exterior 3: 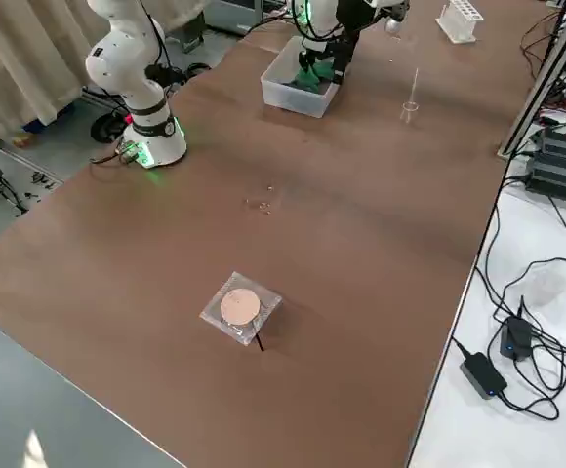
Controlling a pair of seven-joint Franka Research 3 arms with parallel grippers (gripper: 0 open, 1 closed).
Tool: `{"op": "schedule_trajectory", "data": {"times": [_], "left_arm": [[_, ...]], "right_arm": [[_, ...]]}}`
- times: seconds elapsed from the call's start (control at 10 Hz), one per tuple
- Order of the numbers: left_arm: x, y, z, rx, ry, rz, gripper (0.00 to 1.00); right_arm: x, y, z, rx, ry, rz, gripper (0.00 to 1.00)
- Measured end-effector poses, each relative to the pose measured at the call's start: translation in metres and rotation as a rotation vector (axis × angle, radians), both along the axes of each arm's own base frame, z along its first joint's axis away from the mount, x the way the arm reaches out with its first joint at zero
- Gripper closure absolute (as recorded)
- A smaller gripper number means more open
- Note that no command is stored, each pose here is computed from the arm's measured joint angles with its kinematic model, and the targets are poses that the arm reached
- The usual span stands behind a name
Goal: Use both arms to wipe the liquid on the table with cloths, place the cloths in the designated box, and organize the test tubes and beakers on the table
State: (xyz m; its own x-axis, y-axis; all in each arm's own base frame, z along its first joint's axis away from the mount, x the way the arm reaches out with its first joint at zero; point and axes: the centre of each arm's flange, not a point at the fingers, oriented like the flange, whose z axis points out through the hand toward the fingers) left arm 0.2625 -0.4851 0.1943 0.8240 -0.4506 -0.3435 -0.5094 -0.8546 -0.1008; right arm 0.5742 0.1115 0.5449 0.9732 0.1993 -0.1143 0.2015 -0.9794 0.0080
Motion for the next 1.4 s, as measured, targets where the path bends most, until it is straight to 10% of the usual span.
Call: {"op": "schedule_trajectory", "data": {"times": [0.4, 1.0, 1.4], "left_arm": [[0.011, 0.001, 0.006, 0.000, -0.015, 0.027, 0.91], [0.109, 0.006, 0.189, 0.020, -0.179, 0.207, 0.93], [0.233, 0.124, 0.239, -0.020, -0.294, 0.392, 0.93]], "right_arm": [[0.000, 0.000, 0.000, 0.000, -0.004, 0.000, 0.00], [-0.015, 0.062, -0.002, 0.008, -0.008, 0.031, 0.00], [-0.103, 0.244, -0.066, 0.003, -0.062, -0.044, 0.00]]}}
